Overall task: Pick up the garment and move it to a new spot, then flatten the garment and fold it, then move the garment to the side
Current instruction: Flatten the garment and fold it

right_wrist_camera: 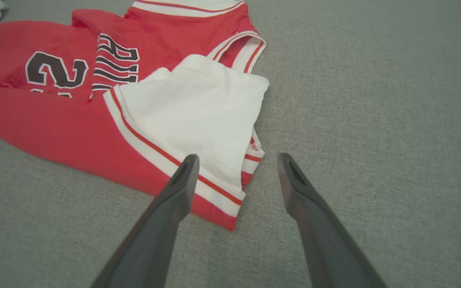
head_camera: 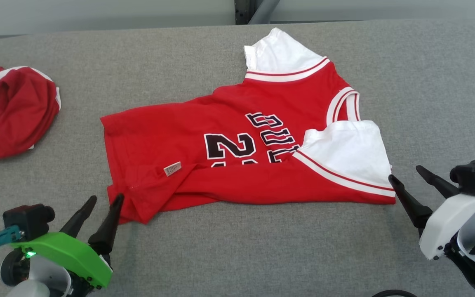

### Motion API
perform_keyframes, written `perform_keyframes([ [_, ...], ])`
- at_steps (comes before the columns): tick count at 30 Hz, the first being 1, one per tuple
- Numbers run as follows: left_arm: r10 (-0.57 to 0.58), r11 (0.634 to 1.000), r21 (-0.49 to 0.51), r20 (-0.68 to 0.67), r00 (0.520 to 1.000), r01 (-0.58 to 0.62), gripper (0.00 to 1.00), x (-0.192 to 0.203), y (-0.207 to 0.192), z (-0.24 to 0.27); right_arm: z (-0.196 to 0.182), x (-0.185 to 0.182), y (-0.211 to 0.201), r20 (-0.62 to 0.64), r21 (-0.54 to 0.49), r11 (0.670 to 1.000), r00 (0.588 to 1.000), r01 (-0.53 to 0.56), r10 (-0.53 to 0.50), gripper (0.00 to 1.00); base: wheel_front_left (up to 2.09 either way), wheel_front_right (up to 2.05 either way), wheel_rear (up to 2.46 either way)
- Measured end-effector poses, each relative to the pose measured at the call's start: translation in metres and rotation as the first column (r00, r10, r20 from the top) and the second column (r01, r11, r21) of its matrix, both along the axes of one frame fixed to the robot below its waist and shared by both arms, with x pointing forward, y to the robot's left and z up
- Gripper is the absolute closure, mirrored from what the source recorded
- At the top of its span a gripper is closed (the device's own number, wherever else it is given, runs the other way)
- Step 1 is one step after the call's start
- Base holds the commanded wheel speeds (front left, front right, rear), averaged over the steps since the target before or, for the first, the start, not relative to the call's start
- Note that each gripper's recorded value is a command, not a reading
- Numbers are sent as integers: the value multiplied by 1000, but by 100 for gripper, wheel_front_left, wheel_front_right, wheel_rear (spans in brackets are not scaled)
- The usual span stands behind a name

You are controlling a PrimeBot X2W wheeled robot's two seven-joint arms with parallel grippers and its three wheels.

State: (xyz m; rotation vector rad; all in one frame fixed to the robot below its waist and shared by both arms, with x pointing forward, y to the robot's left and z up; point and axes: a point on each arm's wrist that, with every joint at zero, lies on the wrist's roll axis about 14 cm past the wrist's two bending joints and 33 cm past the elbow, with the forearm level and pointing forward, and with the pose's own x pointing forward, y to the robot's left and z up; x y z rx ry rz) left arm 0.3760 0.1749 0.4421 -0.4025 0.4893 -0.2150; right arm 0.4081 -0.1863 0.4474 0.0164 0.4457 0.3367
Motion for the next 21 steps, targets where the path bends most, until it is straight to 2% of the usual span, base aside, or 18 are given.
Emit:
perform_keyframes([
  [4,104,994,23,150,983,-109,0,-8,10,25,33,-10,-6,175,25,998,983,49,-53,0,0,0,0],
  [8,148,984,68,223,963,-167,0,-28,15,32,57,-29,-4,314,45,997,946,70,-81,0,0,0,0],
  [10,144,979,106,258,955,-176,0,-37,15,34,72,-36,-1,399,60,995,912,76,-93,0,0,0,0],
  [12,121,974,150,287,950,-169,0,-46,13,34,74,-47,-2,447,18,997,891,77,-77,0,0,0,0],
  [17,110,967,175,375,921,-186,0,-53,9,44,75,-64,-2,508,49,991,851,125,-133,0,0,0,0],
  [21,122,964,169,402,907,-204,0,-58,10,43,61,-70,-6,480,50,984,860,169,-171,0,0,0,0],
])
